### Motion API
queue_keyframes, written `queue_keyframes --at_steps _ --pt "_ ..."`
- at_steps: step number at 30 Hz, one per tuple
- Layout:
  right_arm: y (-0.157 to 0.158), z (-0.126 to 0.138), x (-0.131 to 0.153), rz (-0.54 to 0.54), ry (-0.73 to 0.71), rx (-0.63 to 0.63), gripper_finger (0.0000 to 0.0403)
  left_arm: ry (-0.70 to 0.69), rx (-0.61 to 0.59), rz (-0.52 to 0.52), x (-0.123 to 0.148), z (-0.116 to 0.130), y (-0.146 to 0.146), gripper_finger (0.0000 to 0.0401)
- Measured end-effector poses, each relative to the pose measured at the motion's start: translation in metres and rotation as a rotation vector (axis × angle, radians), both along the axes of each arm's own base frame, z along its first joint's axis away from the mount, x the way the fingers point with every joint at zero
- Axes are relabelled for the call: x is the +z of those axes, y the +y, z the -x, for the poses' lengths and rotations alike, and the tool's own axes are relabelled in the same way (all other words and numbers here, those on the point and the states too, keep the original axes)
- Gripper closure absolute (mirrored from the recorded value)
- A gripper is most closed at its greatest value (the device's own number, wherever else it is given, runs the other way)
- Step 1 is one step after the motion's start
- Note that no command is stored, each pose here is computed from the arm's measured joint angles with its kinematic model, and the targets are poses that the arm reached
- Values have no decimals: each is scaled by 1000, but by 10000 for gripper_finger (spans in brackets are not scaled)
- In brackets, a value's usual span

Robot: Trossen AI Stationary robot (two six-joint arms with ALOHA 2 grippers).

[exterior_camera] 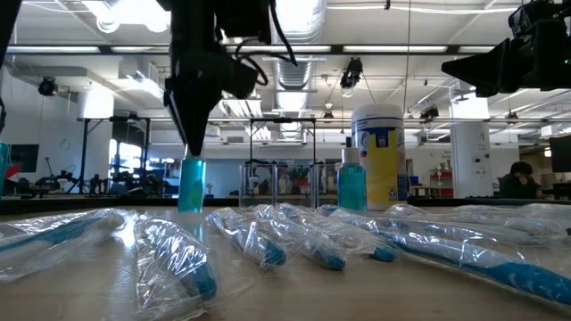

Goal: Pick & Place toothbrushing station
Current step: Put the blue mouthwash bottle into the transparent organizer

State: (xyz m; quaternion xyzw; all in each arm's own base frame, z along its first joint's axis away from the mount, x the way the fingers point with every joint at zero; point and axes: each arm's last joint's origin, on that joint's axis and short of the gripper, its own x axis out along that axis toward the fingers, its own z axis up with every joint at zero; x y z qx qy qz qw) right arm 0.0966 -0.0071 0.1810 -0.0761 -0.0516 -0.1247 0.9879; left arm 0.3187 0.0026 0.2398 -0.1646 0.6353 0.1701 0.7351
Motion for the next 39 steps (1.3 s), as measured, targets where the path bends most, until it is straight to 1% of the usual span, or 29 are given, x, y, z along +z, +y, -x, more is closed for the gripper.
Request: queue_keyframes --at_steps 7,10,12,18,24,29,34,39 --pt "0 0 0 4 1 0 394 -86 -151 -43 37 4 0 304" --pt "0 0 0 39 6 -6 394 -127 -198 -56 51 12 0 304" --pt "0 0 1 43 4 -7 394 -144 -216 -62 56 18 0 304" --pt "0 0 1 44 0 -8 394 -177 -279 -80 67 36 0 304" --pt "0 0 1 43 -1 -8 394 -217 -320 -98 80 49 0 302" --pt "0 0 1 43 -4 -8 394 -232 -389 -108 89 61 0 302" --pt "0 0 1 42 -5 -10 394 -275 -451 -130 98 79 0 300" --pt "0 0 1 42 -5 -10 394 -325 -480 -138 100 99 -1 301"
